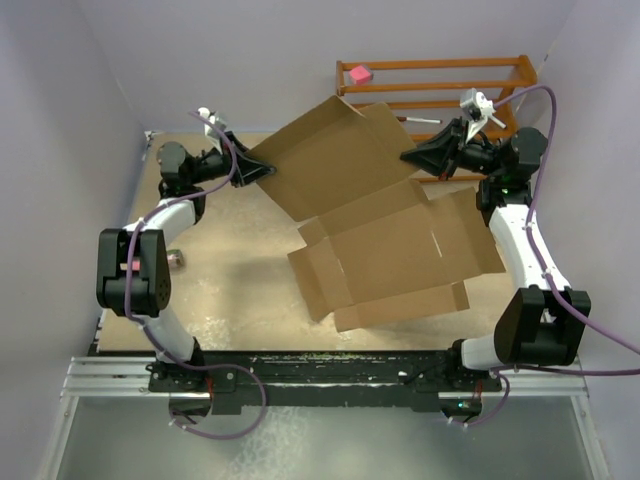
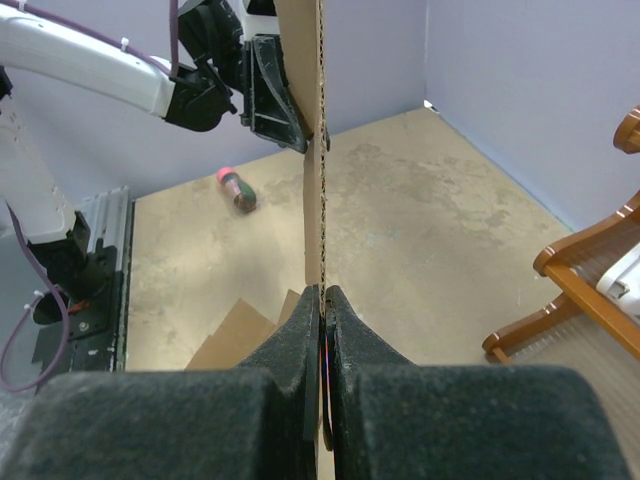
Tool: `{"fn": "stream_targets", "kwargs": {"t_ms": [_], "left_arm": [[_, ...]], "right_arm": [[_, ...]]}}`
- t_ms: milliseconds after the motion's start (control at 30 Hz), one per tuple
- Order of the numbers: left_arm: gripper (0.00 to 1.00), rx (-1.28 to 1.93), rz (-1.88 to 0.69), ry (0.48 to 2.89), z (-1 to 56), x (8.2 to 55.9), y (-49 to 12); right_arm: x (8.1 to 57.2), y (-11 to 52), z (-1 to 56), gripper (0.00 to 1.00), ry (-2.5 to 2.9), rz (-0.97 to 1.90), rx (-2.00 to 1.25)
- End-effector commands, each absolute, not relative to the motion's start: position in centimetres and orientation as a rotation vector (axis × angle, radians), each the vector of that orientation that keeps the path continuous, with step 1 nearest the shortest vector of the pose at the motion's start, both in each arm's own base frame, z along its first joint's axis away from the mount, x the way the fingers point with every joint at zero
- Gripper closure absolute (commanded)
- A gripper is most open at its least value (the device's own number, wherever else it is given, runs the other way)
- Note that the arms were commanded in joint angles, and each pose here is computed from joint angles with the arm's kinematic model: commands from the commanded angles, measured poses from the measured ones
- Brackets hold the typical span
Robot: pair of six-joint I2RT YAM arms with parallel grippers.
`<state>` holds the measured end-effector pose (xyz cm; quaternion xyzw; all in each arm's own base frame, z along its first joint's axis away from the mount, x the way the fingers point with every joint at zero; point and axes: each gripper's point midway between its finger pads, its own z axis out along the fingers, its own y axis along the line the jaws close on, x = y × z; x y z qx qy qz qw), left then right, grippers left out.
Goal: Fold the paper box
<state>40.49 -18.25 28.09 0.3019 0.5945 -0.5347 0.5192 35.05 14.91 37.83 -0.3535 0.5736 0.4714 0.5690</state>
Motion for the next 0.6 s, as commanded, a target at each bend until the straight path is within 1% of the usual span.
{"fn": "stream_targets", "kwargs": {"t_ms": [0, 167, 367, 567], "left_arm": [[0.71, 0.800, -1.241, 1.337, 30.1, 40.2, -18.5], [0.94, 0.815, -1.262, 1.322, 30.6, 39.6, -19.0], [0.96, 0.805, -1.259, 1.303, 31.7, 39.0, -19.0], [0.96, 0.786, -1.231, 1.344, 31.8, 38.9, -18.8]], "right_arm": [[34.0, 15.0, 39.4, 1.00, 1.279, 1.062, -0.882], [34.4, 14.9, 39.1, 1.00, 1.291, 1.065, -0.863], [35.7, 14.6, 38.2, 1.00, 1.370, 1.092, -0.780], [37.2, 14.1, 37.3, 1.00, 1.424, 1.061, -0.723]]}}
